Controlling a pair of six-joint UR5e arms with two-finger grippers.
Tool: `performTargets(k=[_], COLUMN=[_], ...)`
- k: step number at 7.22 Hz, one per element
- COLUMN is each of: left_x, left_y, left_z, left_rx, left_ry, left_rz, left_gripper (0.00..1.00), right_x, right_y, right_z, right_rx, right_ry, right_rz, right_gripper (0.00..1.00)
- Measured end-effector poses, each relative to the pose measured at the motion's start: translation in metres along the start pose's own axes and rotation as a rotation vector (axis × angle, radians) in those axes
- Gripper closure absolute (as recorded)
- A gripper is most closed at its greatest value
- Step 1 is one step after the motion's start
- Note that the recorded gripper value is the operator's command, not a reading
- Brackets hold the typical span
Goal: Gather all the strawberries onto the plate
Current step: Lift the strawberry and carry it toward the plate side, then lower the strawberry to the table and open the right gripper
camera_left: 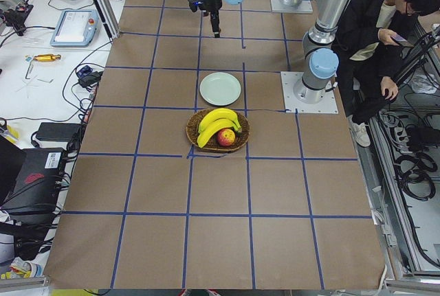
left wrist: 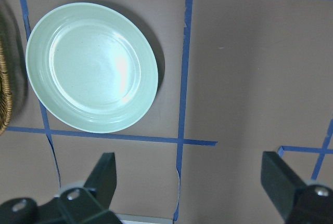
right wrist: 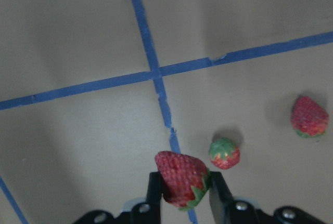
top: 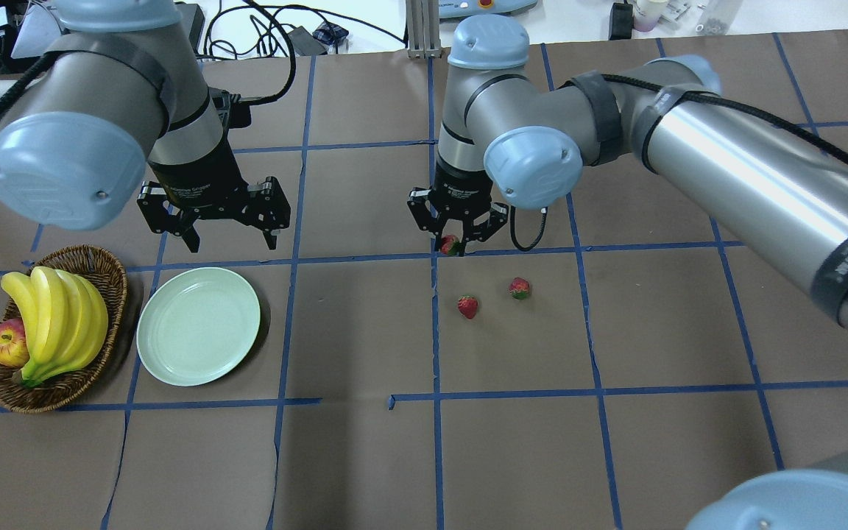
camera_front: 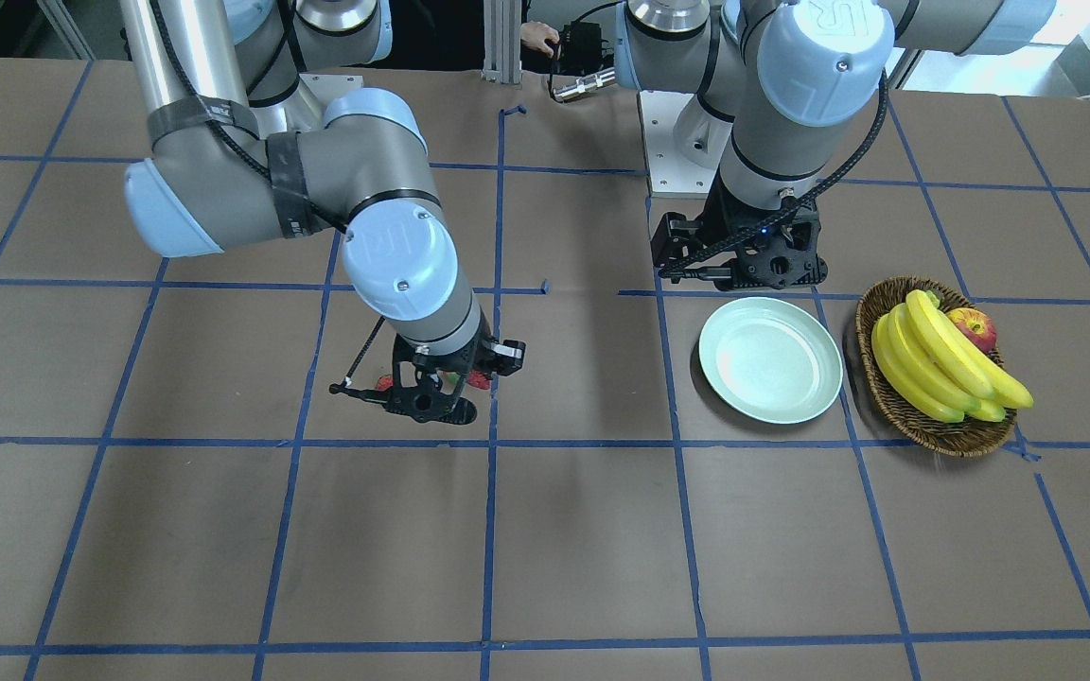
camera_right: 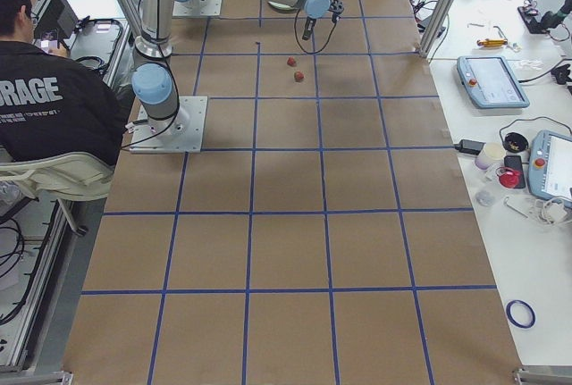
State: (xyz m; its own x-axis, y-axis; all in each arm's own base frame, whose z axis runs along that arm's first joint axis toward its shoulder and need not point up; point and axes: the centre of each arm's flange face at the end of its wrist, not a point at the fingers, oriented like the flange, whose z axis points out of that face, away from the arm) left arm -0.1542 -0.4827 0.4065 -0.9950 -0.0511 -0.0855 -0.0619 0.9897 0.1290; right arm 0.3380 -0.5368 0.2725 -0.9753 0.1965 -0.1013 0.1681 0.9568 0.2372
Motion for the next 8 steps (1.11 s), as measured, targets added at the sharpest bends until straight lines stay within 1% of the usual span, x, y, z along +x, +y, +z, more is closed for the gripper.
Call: performTargets(k=[2, 3, 4, 5, 6, 7, 8], left_x=[0.0, 0.001, 0.001, 0.002, 0.002, 0.003, 0.003], left_y=[0.0, 0.0, 0.0, 0.0, 0.0, 0.0, 0.0], left_z=[-0.002, -0.002, -0.001, 0.001, 0.003, 0.005, 0.006], left_rx=[0.005, 0.007, 0.007, 0.004, 0.001, -0.003, -0.006], left_ry=[0.004, 0.005, 0.006, 0.005, 0.005, 0.005, 0.005], left_rz=[-0.001, -0.001, -0.001, -0.001, -0.003, -0.006, -0.008], left_gripper=[0.0, 0.0, 0.0, 0.0, 0.0, 0.0, 0.0], right_x=[-0.026, -0.032, -0.032, -0.029, -0.027, -0.026, -0.026], right_y=[0.009, 0.011, 0.012, 0.014, 0.015, 0.015, 0.016], right_z=[0.038, 0.057, 0.075, 0.087, 0.094, 0.098, 0.098], right_rx=[-0.043, -0.057, -0.071, -0.081, -0.089, -0.093, -0.092], right_ry=[-0.009, -0.004, 0.004, 0.009, 0.014, 0.016, 0.015], right_rz=[-0.043, -0.055, -0.061, -0.065, -0.065, -0.065, -0.063], right_gripper=[1.0, 0.98, 0.9, 0.53, 0.3, 0.0, 0.0])
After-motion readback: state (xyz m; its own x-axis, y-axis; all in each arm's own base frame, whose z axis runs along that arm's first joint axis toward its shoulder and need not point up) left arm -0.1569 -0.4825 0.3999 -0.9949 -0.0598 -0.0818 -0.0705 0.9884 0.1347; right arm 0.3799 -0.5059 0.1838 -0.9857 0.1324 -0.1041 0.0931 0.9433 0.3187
